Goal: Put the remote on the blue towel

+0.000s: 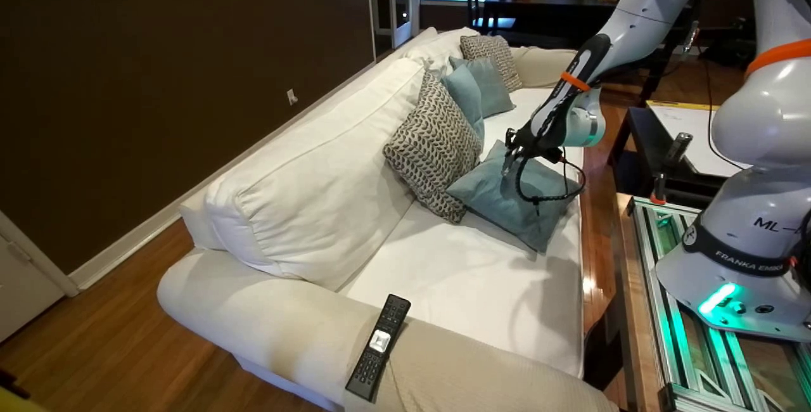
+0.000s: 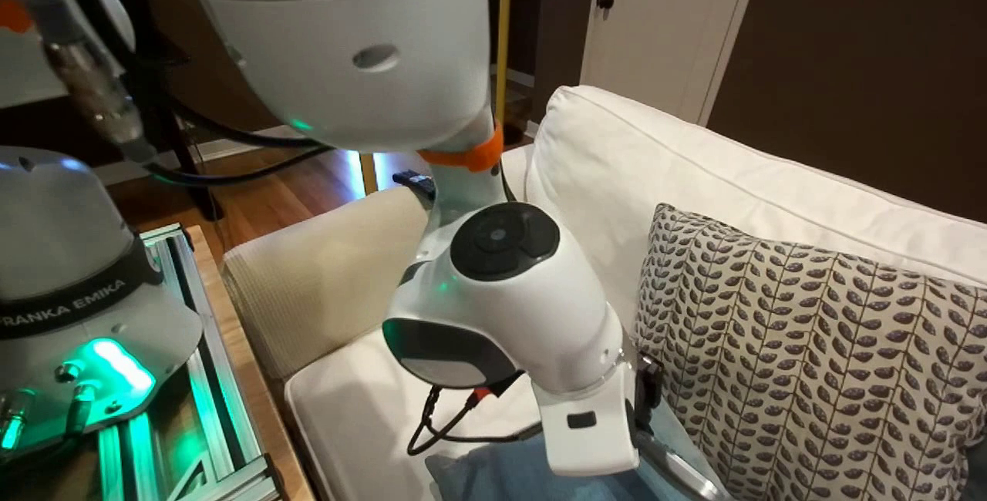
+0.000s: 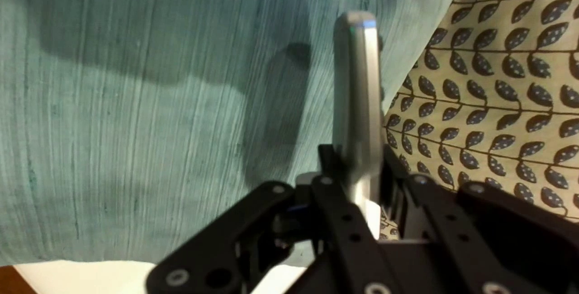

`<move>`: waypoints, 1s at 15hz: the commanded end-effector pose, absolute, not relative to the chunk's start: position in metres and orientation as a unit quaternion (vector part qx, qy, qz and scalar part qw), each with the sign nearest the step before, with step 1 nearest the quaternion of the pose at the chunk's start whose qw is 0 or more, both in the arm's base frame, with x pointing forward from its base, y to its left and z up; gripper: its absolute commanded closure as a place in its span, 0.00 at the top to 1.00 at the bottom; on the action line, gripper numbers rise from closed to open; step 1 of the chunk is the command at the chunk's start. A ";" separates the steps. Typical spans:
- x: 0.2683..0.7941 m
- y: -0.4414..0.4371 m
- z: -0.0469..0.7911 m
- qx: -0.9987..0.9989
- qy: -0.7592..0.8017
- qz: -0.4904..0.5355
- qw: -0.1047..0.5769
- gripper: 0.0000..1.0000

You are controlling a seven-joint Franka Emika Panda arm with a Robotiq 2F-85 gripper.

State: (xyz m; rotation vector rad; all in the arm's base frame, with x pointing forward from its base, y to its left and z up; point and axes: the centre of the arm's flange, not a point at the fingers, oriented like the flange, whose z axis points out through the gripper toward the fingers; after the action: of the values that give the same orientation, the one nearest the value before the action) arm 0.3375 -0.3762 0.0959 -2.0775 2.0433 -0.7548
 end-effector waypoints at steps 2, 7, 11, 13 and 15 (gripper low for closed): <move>0.346 -0.391 0.061 -0.687 0.682 -0.226 0.105 0.06; 0.345 -0.395 0.053 -0.702 0.679 -0.191 0.093 0.58; 0.329 -0.401 0.067 -0.694 0.696 -0.175 0.056 0.87; 0.328 -0.402 0.078 -0.699 0.693 -0.173 0.045 0.99; 0.333 -0.398 0.092 -0.708 0.687 -0.161 0.039 1.00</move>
State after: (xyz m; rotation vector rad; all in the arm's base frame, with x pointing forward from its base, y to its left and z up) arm 0.3301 -0.4080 0.0668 -2.1075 2.1055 -0.5676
